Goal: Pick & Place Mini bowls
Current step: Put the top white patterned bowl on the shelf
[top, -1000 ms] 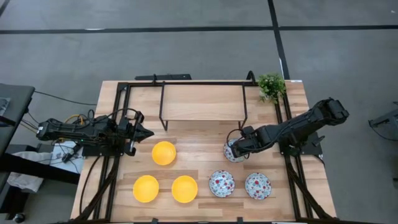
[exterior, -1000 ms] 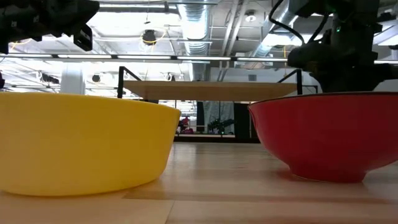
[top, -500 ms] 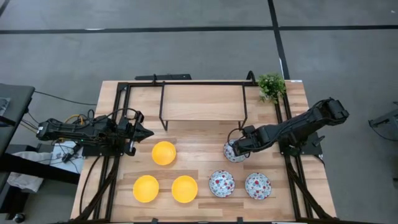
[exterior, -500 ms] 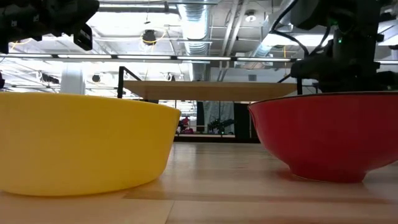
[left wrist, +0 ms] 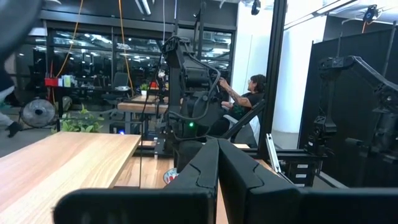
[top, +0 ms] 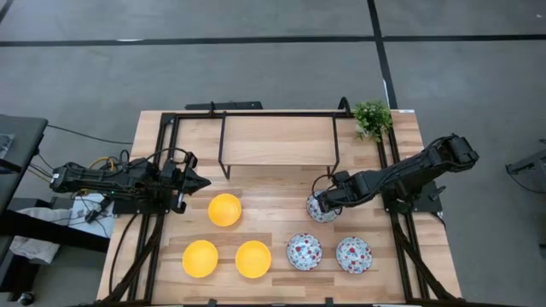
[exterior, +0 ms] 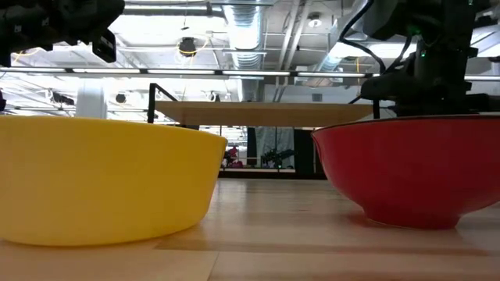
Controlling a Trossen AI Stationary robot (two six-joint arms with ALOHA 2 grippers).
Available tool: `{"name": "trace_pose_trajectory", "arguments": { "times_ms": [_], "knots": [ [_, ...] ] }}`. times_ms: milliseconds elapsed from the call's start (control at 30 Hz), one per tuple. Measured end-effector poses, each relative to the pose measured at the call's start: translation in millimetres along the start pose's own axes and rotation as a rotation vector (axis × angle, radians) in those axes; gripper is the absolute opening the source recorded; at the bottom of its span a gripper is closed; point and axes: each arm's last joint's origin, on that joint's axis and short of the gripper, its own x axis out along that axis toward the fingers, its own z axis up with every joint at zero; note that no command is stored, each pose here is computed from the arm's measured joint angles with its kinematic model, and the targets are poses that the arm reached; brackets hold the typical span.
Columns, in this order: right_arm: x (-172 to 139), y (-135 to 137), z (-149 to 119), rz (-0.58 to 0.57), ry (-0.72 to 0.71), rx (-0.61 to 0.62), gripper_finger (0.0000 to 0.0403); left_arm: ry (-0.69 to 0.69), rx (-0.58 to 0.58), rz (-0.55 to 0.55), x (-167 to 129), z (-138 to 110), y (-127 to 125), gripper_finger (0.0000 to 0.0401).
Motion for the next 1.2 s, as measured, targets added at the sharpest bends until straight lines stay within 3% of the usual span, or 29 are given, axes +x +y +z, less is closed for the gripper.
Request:
{"name": "trace_pose_trajectory", "arguments": {
  "times_ms": [500,933,1200],
  "knots": [
    [17,-4,-2,0.048,0.003,0.015,0.0117,-0.015,0.001,-0.001,0,1,0,0.0007],
    [15,-2,-2,0.07,-0.003,0.018,0.0011,-0.029,0.001,-0.001,0,3,0,0.0007],
    [14,-2,-3,0.069,-0.005,0.012,0.0005,-0.035,0.002,-0.002,0,3,0,0.0007]
  ]
}}
